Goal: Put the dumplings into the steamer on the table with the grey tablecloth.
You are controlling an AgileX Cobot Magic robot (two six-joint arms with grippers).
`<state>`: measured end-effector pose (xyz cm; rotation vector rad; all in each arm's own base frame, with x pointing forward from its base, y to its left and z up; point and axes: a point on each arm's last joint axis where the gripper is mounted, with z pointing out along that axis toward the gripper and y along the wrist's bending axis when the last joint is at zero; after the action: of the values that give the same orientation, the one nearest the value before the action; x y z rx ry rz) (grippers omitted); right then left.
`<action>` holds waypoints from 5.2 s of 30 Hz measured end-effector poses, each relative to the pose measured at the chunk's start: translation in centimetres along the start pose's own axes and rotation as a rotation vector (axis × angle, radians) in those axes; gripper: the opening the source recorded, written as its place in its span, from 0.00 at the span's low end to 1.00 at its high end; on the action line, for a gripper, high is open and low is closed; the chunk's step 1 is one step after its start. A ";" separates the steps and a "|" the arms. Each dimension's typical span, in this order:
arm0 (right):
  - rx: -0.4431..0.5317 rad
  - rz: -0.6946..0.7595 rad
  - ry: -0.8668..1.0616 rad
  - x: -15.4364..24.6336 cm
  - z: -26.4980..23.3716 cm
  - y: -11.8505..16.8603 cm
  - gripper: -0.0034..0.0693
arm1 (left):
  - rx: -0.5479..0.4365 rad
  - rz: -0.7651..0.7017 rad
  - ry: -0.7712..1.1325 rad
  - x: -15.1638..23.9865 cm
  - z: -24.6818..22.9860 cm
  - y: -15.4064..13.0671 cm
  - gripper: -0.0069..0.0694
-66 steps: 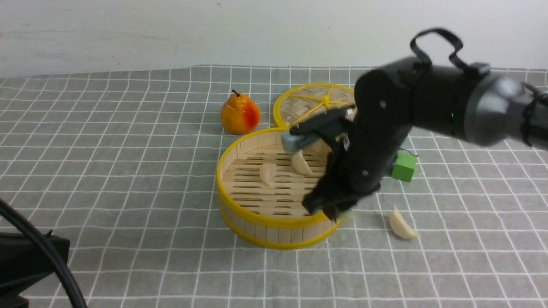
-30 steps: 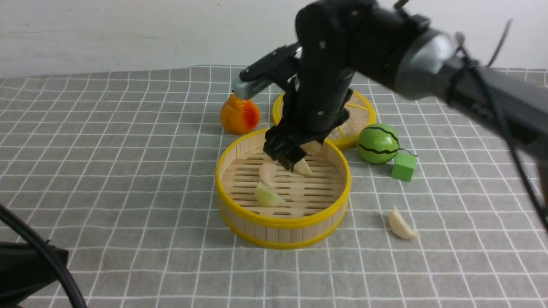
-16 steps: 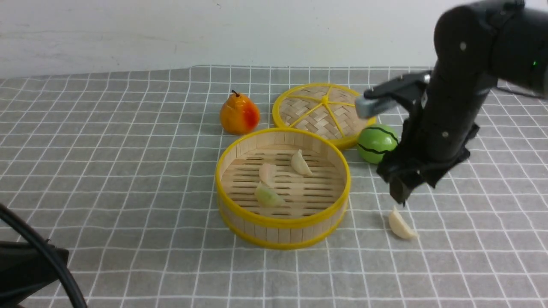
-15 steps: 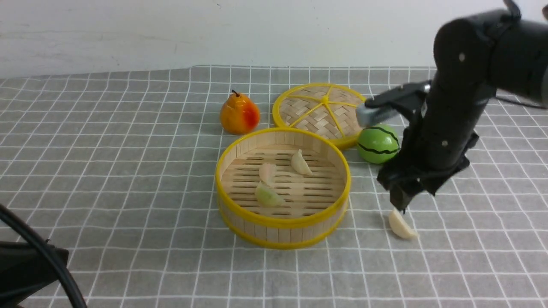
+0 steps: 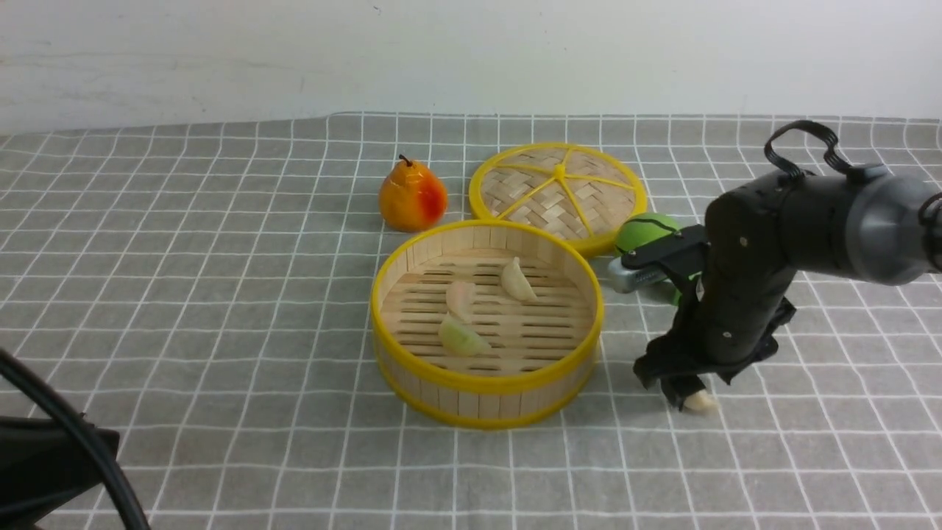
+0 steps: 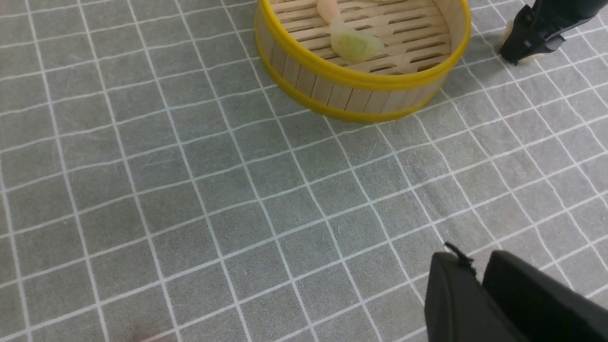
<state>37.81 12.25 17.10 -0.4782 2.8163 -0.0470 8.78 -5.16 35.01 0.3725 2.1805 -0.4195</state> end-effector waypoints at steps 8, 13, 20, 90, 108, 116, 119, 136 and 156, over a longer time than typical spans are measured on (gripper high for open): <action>-0.032 0.043 -0.008 -0.1 0.9 0.2 0.60 | 0.005 -0.005 0.003 0.0 0.0 0.0 0.21; -0.039 0.052 -0.003 -0.1 0.9 0.3 0.42 | 0.006 -0.007 0.010 0.1 0.0 -0.1 0.22; -0.023 0.036 0.037 -0.7 -0.7 0.1 0.38 | 0.004 -0.008 0.022 0.2 0.0 0.0 0.22; -0.300 -0.058 -1.112 18.7 -25.5 2.8 0.03 | 0.043 -0.220 -0.475 9.2 -5.9 2.4 0.07; -0.294 -0.065 -1.102 18.7 -25.3 2.8 0.04 | 0.043 -0.220 -0.475 9.2 -5.9 2.4 0.07; -0.237 -0.022 -1.063 21.9 -22.1 1.7 0.04 | 0.043 -0.220 -0.475 9.2 -5.9 2.4 0.07; -0.176 0.027 -1.070 23.5 -21.0 0.7 0.02 | 0.043 -0.220 -0.475 9.2 -5.9 2.4 0.07; 0.153 0.467 -1.041 33.3 -9.9 -1.6 0.02 | 0.043 -0.220 -0.476 9.2 -5.9 2.4 0.08; 0.146 0.477 -0.987 33.6 -9.6 -1.6 0.02 | 0.043 -0.220 -0.476 9.2 -5.9 2.4 0.10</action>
<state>5.23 -0.38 17.35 0.1911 1.8603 0.0654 0.21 0.56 30.57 0.0432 1.7518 -0.6097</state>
